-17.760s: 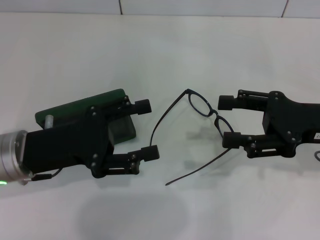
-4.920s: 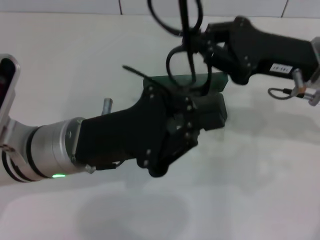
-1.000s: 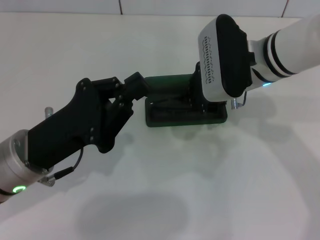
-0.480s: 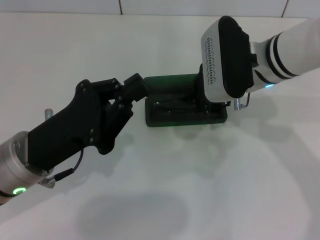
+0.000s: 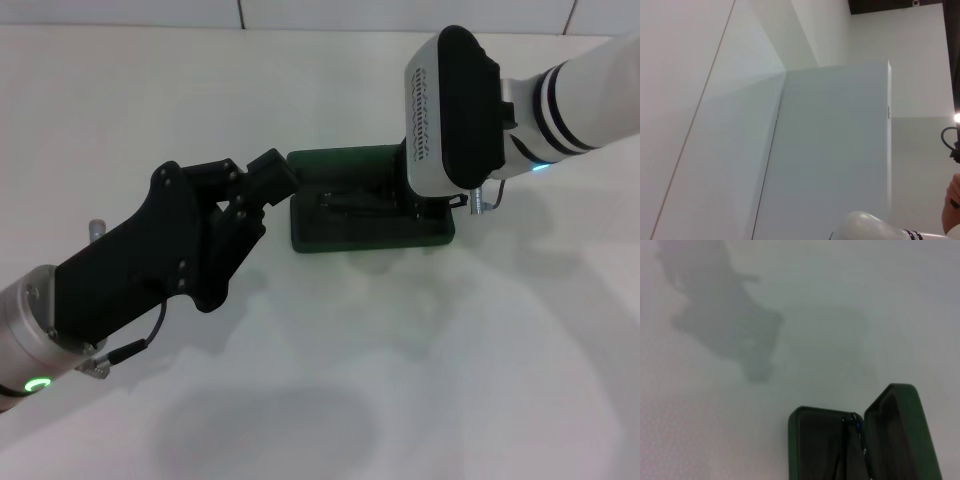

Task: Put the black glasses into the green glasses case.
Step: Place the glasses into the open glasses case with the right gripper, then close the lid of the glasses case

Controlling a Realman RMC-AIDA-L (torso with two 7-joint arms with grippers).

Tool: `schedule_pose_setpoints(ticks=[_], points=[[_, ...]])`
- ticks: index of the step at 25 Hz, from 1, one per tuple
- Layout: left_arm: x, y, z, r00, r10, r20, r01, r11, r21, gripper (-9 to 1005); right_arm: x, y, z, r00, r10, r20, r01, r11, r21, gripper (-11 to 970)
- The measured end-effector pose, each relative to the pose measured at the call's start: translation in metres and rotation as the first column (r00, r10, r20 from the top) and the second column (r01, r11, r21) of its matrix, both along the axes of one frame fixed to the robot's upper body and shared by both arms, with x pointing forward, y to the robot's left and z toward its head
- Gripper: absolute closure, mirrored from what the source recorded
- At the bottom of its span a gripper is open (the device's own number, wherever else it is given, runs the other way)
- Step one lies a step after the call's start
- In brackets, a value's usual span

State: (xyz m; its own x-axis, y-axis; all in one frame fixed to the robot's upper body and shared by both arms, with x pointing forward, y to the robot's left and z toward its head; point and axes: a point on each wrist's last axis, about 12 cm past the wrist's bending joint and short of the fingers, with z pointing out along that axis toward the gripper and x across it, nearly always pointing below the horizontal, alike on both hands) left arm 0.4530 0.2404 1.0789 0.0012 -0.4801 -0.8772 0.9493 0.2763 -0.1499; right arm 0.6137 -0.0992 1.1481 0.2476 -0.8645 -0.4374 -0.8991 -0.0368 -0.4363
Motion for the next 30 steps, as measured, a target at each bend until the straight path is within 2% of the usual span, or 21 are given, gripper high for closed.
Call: schedule_pose_setpoints(ticks=[30], points=[[-0.0009, -0.0002, -0.0005, 1.000, 0.003, -0.002, -0.003, 1.000, -0.002, 936, -0.0037, 0.0051, 0.0019, 1.000, 0.005, -0.021, -0.005, 1.000, 0.001, 842]])
